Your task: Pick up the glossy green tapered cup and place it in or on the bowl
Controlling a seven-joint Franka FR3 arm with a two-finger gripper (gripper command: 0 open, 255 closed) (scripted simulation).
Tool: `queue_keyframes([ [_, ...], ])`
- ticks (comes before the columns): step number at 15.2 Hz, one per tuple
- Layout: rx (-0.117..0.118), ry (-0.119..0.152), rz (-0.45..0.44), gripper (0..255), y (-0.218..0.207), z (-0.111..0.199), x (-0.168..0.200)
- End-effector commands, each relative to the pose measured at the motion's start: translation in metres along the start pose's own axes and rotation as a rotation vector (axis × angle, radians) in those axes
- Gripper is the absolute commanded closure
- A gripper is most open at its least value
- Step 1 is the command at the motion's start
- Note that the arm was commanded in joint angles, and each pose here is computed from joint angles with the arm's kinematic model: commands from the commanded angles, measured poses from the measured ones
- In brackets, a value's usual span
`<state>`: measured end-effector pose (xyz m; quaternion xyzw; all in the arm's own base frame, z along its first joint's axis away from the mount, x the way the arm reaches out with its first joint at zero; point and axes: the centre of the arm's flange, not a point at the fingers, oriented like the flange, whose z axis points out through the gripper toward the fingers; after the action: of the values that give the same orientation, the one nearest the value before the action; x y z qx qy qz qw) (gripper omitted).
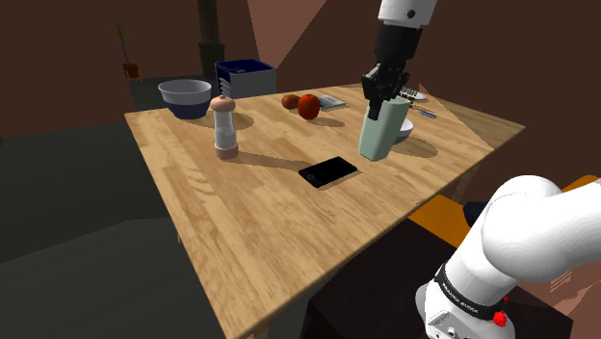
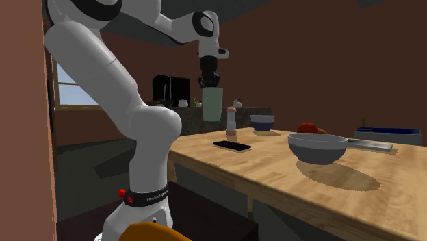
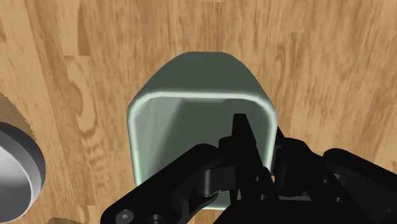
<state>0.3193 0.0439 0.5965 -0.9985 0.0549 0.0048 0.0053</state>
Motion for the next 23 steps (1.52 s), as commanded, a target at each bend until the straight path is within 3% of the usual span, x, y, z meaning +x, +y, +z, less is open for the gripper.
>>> queue_keyframes([
  [1,0.0,0.0,0.0,255,-0.001,-0.011,0.0],
  [6,0.0,0.0,0.0,255,-0.001,-0.033,0.0],
  [23,0.0,0.0,0.0,255,0.196,-0.063,0.101],
])
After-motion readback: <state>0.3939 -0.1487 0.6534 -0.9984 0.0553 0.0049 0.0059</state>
